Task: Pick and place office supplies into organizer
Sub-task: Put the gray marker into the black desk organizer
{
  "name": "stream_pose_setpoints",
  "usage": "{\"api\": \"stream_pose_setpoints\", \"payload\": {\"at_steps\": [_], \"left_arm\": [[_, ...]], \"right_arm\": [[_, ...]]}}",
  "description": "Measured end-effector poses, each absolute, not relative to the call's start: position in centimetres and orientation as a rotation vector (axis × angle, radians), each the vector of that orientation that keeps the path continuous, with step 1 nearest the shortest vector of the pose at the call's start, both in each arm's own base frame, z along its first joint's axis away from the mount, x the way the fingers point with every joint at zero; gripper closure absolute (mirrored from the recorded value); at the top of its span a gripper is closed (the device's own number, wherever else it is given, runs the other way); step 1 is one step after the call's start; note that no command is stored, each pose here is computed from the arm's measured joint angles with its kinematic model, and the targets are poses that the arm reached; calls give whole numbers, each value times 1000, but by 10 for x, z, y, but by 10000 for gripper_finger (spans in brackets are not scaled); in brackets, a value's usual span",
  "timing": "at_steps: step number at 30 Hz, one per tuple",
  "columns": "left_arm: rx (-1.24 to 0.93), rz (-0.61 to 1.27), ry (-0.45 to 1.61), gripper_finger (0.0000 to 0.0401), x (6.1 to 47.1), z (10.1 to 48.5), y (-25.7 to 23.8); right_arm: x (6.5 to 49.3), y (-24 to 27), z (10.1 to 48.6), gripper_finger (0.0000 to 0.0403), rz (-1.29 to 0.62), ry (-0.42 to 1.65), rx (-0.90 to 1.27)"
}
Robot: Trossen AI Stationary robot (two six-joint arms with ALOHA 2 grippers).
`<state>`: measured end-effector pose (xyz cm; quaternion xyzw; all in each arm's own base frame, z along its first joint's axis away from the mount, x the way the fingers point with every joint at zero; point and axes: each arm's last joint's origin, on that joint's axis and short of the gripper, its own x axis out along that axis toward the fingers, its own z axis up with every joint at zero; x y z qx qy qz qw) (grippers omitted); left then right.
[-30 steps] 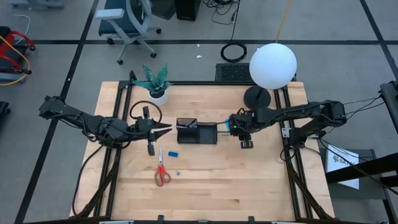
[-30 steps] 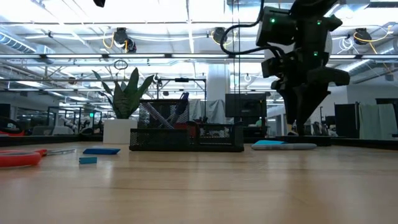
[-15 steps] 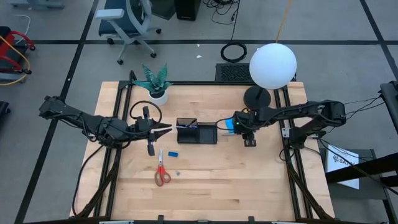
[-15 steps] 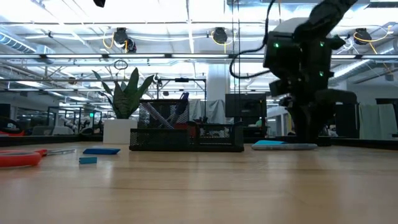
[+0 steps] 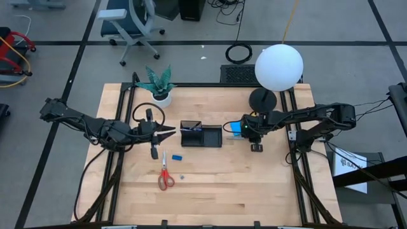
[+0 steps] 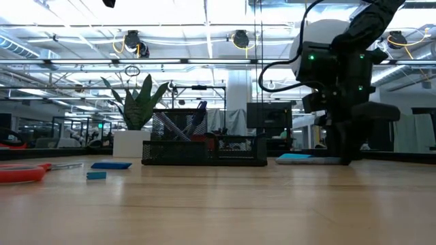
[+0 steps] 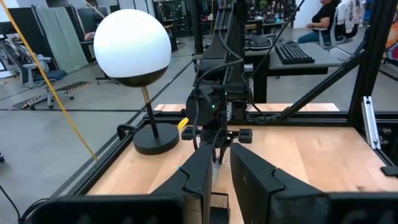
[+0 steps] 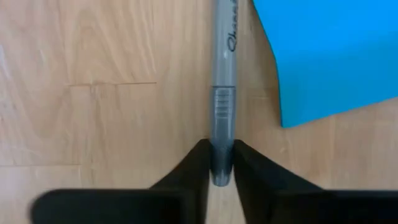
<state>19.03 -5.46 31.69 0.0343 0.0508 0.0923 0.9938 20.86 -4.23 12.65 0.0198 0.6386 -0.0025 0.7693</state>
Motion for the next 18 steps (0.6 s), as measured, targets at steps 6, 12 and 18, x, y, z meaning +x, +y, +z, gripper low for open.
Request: {"api": "stream_pose_setpoints", "payload": {"at_steps": [6, 12, 18], "left_arm": [[69, 185, 102, 334, 190, 317, -55], [69, 185, 102, 334, 190, 317, -55], [65, 185, 102, 334, 190, 317, -55]], "right_arm": [[209, -42, 126, 377, -3, 1381, 43], [214, -43, 138, 377, 6, 1362, 71], [220, -43, 172, 377, 24, 1275, 73]]}}
